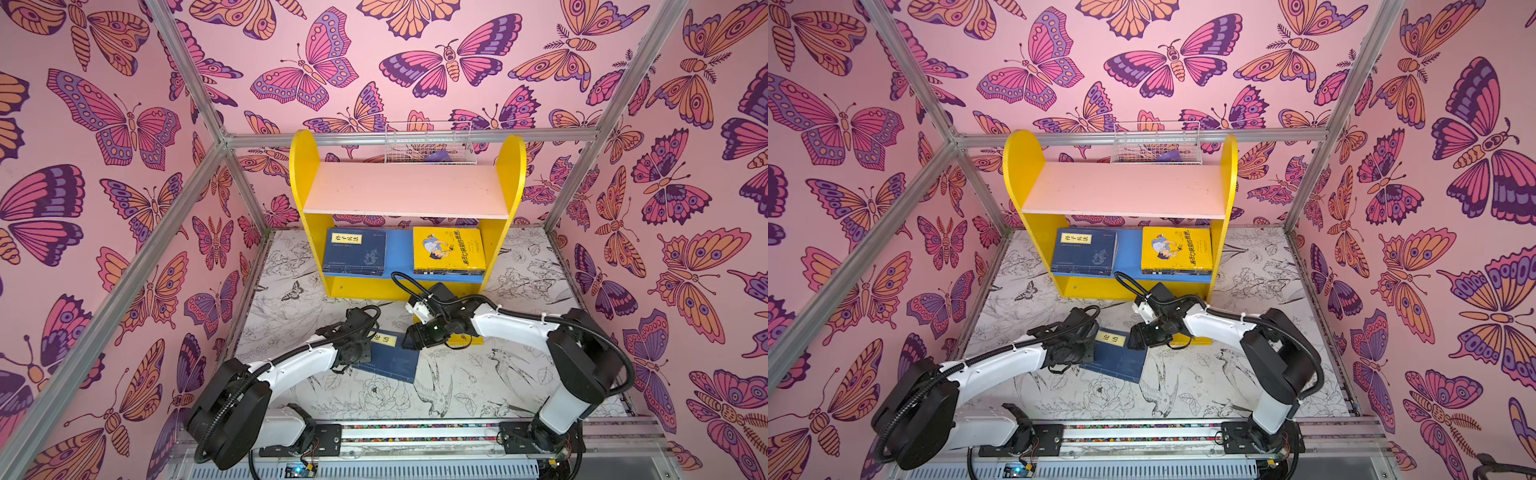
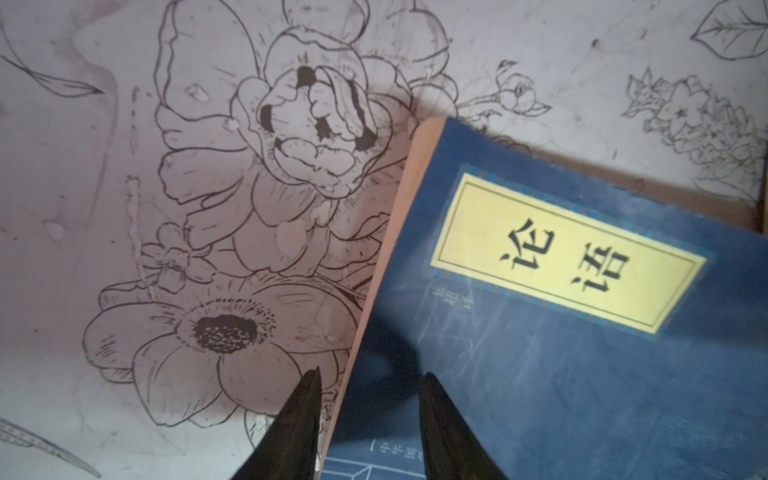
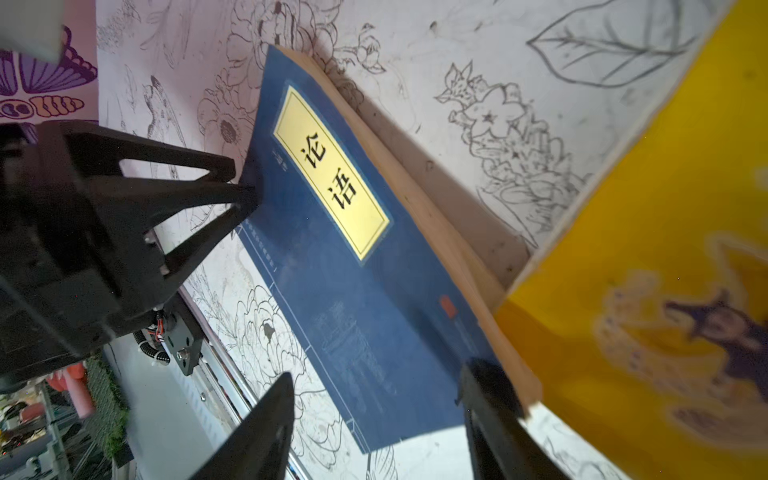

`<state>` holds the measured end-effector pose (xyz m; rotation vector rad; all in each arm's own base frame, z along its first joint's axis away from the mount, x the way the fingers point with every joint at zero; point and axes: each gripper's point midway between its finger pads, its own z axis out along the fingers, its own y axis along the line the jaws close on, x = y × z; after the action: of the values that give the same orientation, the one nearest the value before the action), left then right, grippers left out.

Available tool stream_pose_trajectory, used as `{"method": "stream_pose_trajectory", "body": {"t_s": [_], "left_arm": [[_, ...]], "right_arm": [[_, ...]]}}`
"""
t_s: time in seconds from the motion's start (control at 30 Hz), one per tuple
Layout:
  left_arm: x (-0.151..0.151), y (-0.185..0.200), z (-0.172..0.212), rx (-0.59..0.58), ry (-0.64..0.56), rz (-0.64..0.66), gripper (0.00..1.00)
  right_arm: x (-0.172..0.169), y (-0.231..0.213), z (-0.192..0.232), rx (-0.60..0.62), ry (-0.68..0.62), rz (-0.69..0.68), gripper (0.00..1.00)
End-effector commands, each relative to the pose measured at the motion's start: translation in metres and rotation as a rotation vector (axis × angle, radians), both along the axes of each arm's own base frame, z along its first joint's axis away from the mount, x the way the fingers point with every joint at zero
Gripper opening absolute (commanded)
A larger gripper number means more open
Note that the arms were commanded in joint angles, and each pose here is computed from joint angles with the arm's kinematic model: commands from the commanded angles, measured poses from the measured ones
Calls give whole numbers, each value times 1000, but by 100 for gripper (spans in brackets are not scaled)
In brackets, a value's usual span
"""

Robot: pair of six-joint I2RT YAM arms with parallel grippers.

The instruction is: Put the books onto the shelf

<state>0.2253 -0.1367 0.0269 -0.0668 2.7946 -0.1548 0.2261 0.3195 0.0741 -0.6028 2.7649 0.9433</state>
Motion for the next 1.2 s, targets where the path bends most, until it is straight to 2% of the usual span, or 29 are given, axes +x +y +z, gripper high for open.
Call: {"method": "stream_pose_trajectory", "body": {"t_s": [0.0,0.13,0.23,0.47,0.63,0.73,0.8,0.87,1.1,1.17], "left_arm": [[-9,5,-8,18,53,7,42],[-8,4,-11,23,67,7,42],[-8,3,-13,28,77,7,42],[-9,4,-18,38,95,7,41],[-10,5,-26,56,124,4,29],[-13,2,-31,61,154,-7,22],[-14,3,-35,70,175,-7,21],[-16,3,-36,74,188,-7,17],[-20,7,-37,80,210,1,15],[-20,9,-35,79,209,9,15]], "right_arm": [[-18,-25,-7,-72,41,-16,67],[-45,-37,-27,-104,146,26,68],[-51,-31,-41,-94,215,56,68],[-34,-12,-61,-116,258,66,68],[-14,4,-47,-104,241,16,66],[-1,26,-23,15,228,-10,64],[4,41,-11,86,226,-4,61],[11,47,-4,106,211,-8,57],[18,63,28,198,178,9,42],[21,65,35,216,164,5,31]]}}
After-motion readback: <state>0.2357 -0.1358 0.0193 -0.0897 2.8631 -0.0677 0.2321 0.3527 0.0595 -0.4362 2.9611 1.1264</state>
